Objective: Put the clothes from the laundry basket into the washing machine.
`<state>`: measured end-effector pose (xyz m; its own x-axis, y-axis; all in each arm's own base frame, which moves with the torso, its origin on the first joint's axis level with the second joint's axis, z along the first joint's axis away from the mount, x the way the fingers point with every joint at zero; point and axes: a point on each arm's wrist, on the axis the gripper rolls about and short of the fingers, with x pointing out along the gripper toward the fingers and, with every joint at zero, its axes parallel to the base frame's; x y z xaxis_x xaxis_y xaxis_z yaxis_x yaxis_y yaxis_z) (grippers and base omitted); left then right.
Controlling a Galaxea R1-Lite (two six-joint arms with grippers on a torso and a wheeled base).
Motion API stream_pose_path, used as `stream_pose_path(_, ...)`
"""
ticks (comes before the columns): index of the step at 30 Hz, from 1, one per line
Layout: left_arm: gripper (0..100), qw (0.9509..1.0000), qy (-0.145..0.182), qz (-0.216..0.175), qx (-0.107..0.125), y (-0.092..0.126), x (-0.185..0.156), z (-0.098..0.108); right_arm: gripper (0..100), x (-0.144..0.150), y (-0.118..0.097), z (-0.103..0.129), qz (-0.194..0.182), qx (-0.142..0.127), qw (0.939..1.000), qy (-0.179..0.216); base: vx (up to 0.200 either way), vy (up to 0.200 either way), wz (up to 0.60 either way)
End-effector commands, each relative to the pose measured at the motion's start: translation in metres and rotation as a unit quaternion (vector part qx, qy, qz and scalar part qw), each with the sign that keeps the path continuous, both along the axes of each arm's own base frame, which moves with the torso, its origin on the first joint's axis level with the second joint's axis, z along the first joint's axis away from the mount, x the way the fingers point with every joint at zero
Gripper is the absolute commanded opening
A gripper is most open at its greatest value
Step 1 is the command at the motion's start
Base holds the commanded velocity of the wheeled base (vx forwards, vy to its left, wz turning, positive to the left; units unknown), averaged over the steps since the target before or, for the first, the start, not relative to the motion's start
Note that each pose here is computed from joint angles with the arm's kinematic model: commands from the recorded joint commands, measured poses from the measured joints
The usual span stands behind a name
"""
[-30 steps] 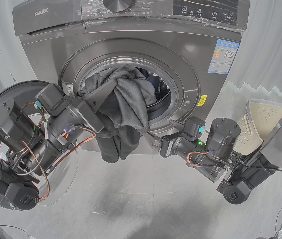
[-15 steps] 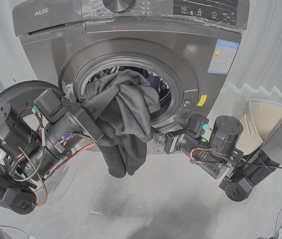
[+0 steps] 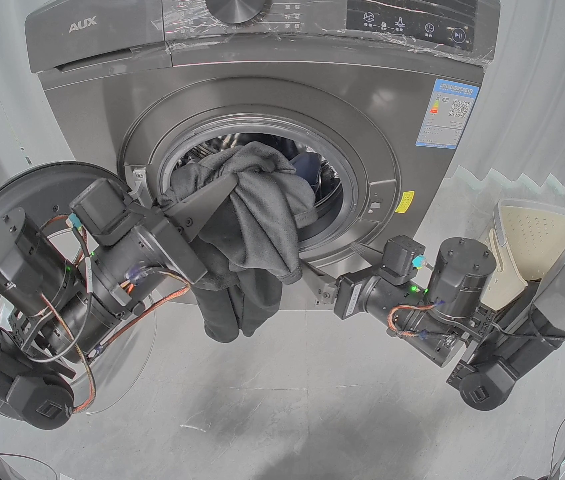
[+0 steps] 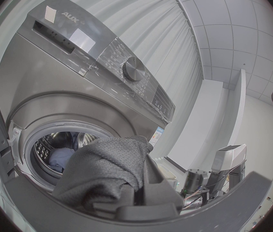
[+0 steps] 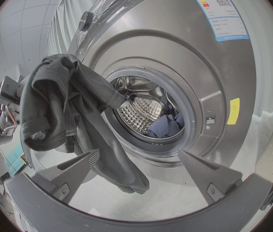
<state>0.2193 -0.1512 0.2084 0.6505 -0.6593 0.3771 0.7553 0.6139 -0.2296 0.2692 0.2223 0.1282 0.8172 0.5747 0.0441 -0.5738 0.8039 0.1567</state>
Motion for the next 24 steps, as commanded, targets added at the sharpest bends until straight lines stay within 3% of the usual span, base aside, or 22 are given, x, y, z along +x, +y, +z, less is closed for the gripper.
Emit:
stream_pose_path(1, 0, 0.9999, -0.007, -0.009, -0.004, -0.001, -0.006, 0.004, 100, 0.013, 0.015, -0.013, 0.006, -0.005, 1.0, 0.002, 0.0, 0.0, 0.0)
stream_pose_path(10, 0, 0.9998, -0.009, -0.014, -0.005, -0.003, -0.008, 0.005, 100, 0.021, 0.036, -0.025, 0.04, -0.015, 0.9991, -0.008, 0.0, 0.0, 0.0)
stream_pose_path(15, 0, 0.9997, -0.012, -0.02, -0.007, -0.004, -0.011, 0.007, 100, 0.028, 0.053, -0.021, 0.062, -0.001, 0.9977, -0.027, 0.0, 0.0, 0.0)
stream_pose_path(24, 0, 0.9997, -0.011, -0.021, -0.007, -0.004, -0.012, 0.007, 100, 0.044, 0.065, -0.021, 0.079, 0.02, 0.9948, -0.061, 0.0, 0.0, 0.0)
